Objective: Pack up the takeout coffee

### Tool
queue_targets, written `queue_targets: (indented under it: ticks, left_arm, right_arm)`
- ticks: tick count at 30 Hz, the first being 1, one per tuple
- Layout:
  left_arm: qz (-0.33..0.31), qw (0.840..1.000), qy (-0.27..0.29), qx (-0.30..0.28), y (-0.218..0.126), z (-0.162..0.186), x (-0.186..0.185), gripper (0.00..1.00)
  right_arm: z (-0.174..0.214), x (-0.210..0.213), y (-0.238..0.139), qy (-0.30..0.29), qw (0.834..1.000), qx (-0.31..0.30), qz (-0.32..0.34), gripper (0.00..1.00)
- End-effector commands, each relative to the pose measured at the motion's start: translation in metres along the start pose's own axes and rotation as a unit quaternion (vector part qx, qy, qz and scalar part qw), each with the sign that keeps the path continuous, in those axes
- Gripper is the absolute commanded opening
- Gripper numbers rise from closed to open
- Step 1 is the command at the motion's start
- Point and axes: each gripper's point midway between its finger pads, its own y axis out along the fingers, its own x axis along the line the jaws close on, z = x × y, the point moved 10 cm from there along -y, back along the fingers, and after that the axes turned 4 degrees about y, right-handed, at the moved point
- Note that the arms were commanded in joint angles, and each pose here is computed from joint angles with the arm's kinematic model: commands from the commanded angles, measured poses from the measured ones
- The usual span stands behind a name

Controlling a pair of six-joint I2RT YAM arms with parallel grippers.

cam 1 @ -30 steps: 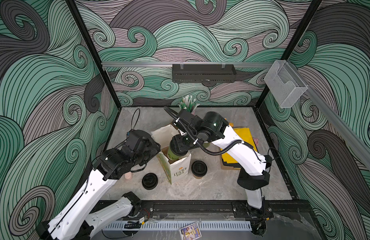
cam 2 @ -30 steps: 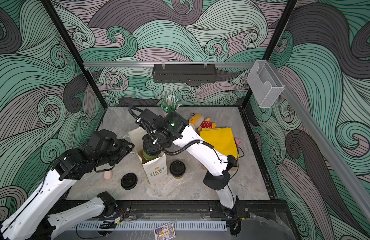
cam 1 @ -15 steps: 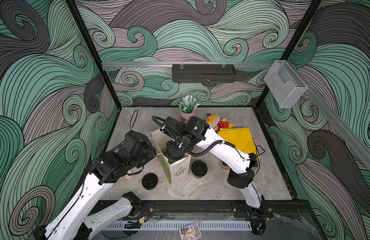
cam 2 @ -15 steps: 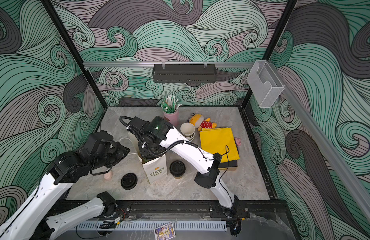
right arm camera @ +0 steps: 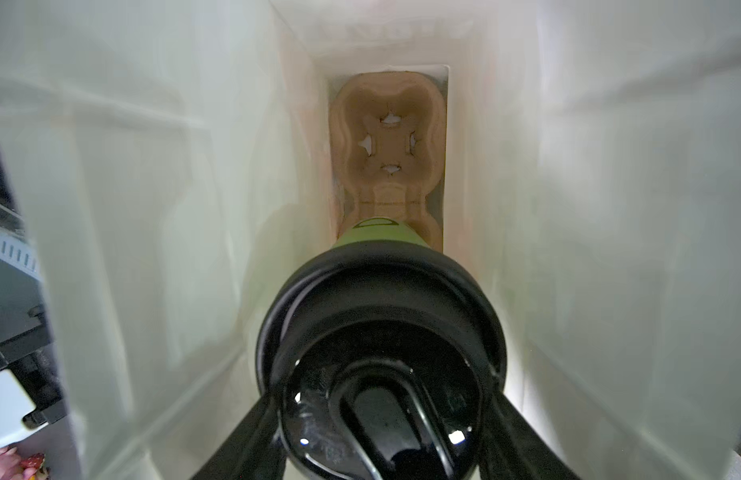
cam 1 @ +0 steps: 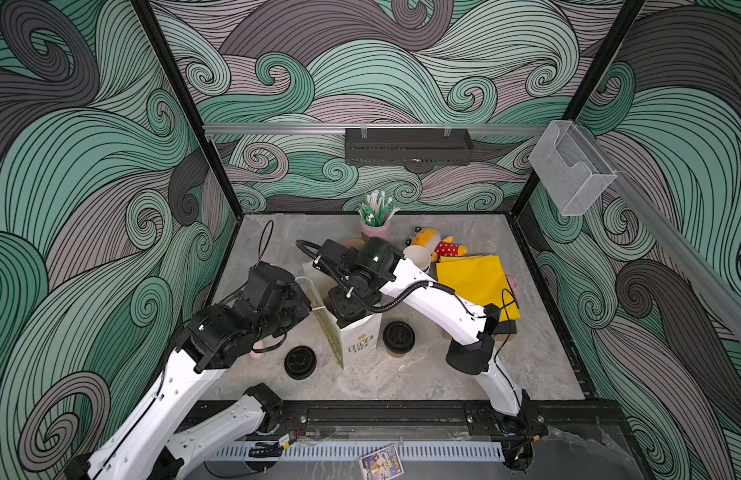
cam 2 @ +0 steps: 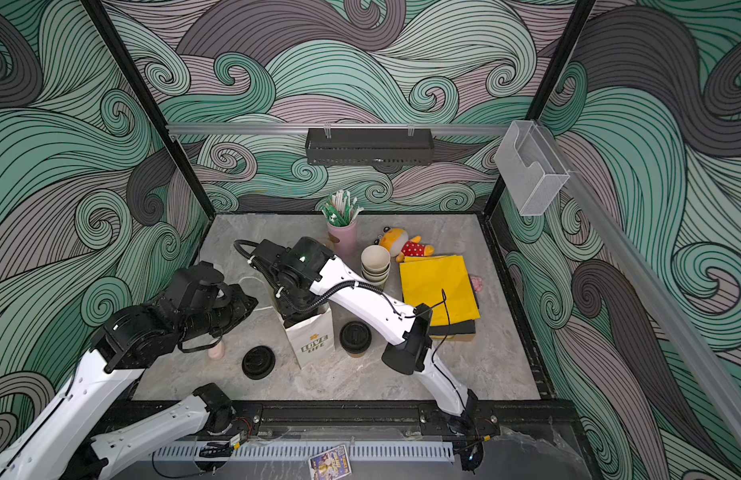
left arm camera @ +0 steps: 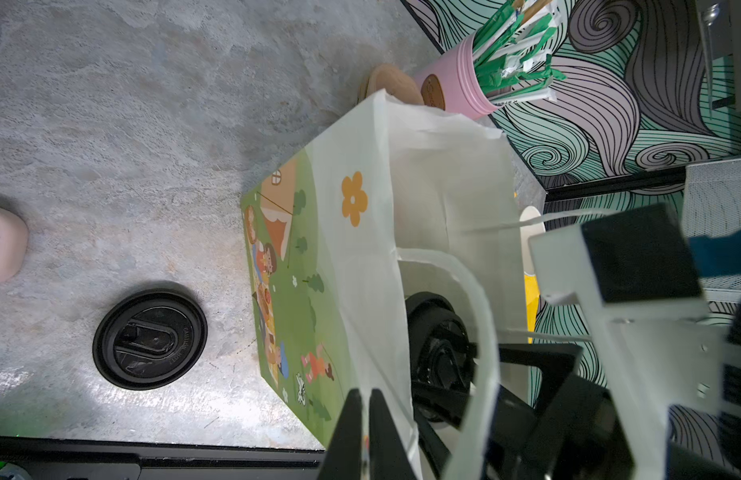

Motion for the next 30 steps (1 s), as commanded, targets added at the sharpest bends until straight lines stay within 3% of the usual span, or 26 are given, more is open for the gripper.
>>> queue_targets:
  ticks: [1, 30]
  left_arm:
    - [-0.004, 1.000, 0.006, 0.008, 0.000, 0.003, 0.004, 0.10]
    - [-0.012, 1.000, -0.008, 0.008, 0.002, 0.006, 0.010, 0.07]
  right_arm:
    - [0.003, -0.003, 0.002, 0.014, 1.000, 0.021, 0.014, 0.56]
    - [0.007, -0.006, 0.033, 0.016, 0.995, 0.079, 0.051, 0.57]
